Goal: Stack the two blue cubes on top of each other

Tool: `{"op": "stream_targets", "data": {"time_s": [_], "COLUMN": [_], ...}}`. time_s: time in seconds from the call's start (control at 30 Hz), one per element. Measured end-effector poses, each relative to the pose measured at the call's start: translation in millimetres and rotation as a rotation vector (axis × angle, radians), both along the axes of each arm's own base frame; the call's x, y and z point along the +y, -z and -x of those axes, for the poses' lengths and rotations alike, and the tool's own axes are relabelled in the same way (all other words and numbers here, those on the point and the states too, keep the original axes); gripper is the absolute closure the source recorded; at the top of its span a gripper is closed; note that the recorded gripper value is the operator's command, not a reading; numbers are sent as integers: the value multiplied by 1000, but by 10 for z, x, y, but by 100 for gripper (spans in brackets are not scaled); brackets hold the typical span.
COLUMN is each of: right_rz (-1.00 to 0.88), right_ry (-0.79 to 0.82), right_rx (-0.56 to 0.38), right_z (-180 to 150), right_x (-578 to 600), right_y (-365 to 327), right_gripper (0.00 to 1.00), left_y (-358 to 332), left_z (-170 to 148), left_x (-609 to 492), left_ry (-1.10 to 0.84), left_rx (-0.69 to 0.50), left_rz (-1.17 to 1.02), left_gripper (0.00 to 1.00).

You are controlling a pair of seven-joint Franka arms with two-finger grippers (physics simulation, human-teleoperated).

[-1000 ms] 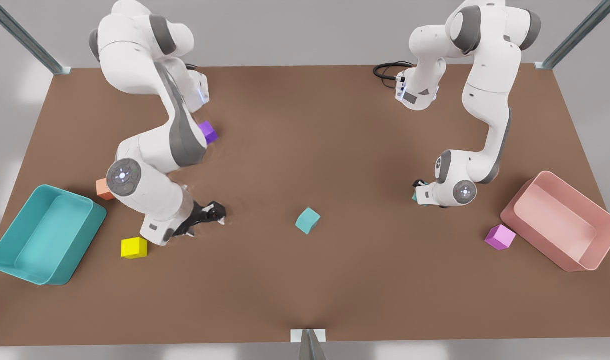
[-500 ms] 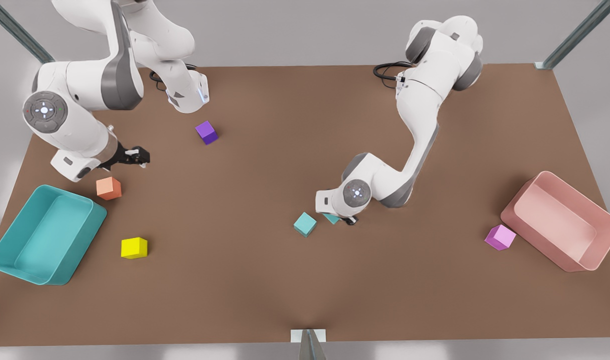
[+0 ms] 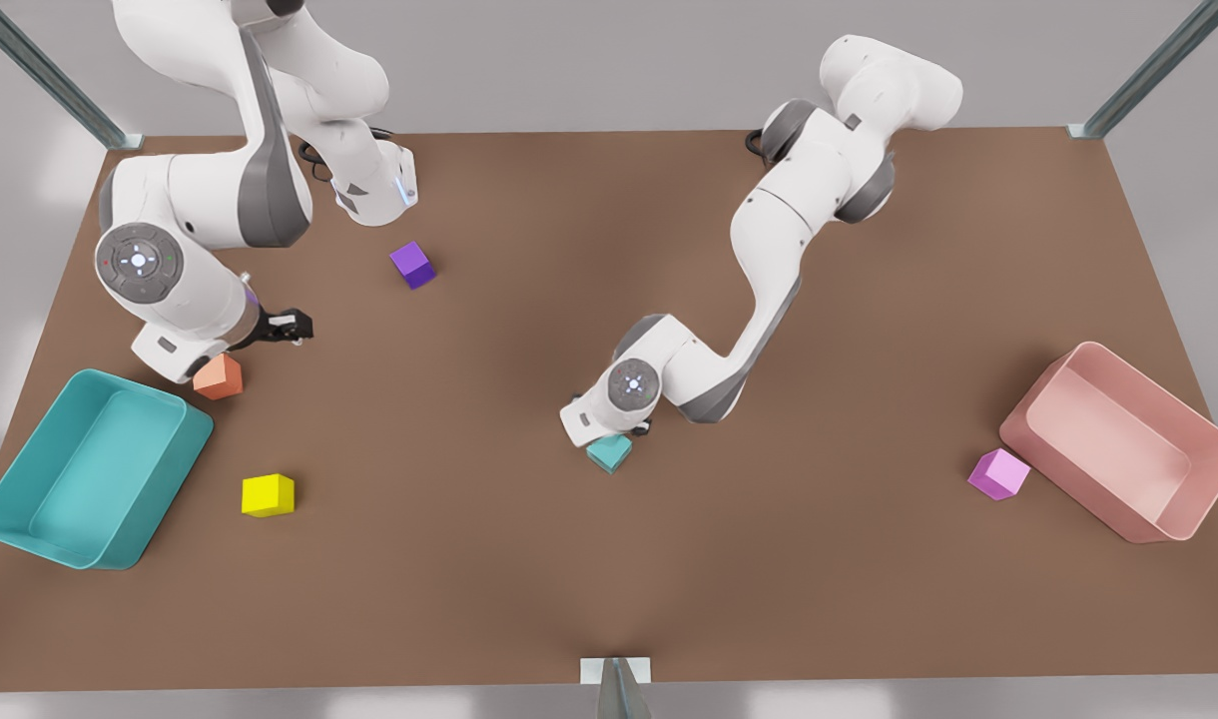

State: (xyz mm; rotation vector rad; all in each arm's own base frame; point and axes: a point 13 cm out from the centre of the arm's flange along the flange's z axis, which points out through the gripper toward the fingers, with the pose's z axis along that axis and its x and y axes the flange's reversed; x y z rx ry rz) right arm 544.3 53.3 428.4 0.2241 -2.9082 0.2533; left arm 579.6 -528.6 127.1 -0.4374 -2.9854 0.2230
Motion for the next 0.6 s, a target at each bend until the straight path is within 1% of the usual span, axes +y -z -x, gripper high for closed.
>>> {"op": "stream_targets", "data": {"time_s": [0.13,0.23,0.3,0.5,0.6], "right_rz": [2,2,3,2,0], "right_ry": [2,4,4,5,6], "right_rx": [8,10,11,15,12], "right_z": [-2,-1,-1,-7,-17], "right_x": [4,0,4,8,8], "right_y": [37,47,49,71,62], "right_gripper": [0,0,0,0,0], "left_y": [84,115,135,185,66], "left_z": [-135,-135,-101,-43,-23], "left_x": [69,85,72,49,47], "left_ry": [-120,-182,-213,-286,-310], "left_rx": [5,18,32,57,64], "left_rz": [-2,-10,-15,-30,-38], "left_gripper": [46,44,0,0,0]}}
